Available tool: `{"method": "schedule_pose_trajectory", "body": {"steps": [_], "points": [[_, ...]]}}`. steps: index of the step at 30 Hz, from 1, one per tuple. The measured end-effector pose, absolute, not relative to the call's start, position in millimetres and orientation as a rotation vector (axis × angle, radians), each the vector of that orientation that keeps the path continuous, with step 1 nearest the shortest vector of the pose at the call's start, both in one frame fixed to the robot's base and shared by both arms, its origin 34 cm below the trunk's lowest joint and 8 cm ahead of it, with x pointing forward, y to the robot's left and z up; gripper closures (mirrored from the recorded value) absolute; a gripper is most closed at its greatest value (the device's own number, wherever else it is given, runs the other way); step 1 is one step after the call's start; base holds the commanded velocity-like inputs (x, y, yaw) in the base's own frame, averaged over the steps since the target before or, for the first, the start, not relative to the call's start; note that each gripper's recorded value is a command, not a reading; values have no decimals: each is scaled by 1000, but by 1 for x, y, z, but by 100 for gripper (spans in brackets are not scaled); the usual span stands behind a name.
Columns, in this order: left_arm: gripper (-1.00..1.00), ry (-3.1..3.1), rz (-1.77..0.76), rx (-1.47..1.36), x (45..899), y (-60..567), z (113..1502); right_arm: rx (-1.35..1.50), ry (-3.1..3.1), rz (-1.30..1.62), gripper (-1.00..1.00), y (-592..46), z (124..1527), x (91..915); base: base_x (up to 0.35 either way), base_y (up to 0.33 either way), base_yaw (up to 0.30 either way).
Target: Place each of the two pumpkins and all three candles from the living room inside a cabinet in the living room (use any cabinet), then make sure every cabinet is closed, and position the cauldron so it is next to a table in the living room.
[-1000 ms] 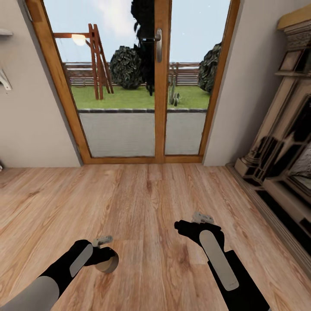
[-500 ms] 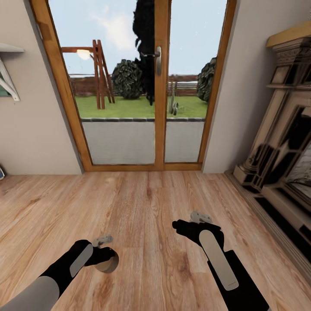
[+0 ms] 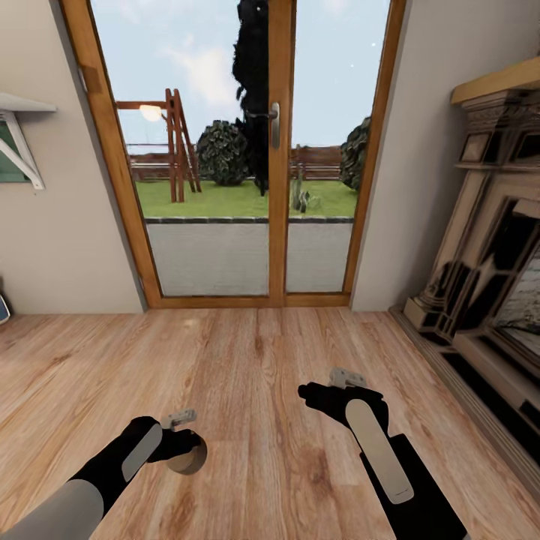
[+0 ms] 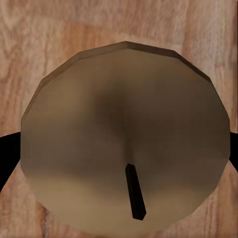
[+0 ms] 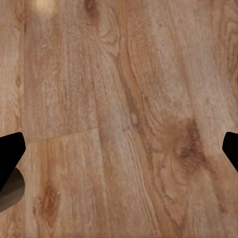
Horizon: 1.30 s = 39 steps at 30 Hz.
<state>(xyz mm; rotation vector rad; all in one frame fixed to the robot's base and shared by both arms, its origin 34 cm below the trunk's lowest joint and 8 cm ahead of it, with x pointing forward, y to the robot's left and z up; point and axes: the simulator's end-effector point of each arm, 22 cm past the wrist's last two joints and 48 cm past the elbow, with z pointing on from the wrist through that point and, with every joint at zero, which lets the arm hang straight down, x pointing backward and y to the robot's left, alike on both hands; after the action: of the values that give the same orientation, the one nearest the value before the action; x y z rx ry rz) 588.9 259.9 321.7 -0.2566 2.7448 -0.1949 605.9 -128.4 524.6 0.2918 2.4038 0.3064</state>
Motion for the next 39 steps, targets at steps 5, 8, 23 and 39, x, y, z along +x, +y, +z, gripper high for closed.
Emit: {"method": "schedule_pose_trajectory", "body": {"steps": [5,8,23,39], "points": [[100,2750,-195,-257,588,260,320,292,2411,305,-100,-128,522,606,0,0,0],[100,2754,-195,-258,587,260,317,293,2417,304,-100,-128,518,606,0,0,0],[100,2728,-200,-243,591,256,333,286,2391,307,-100,-128,534,604,0,0,0],[100,2748,-197,-241,593,255,344,290,2410,306,-100,-128,545,610,0,0,0]]}}
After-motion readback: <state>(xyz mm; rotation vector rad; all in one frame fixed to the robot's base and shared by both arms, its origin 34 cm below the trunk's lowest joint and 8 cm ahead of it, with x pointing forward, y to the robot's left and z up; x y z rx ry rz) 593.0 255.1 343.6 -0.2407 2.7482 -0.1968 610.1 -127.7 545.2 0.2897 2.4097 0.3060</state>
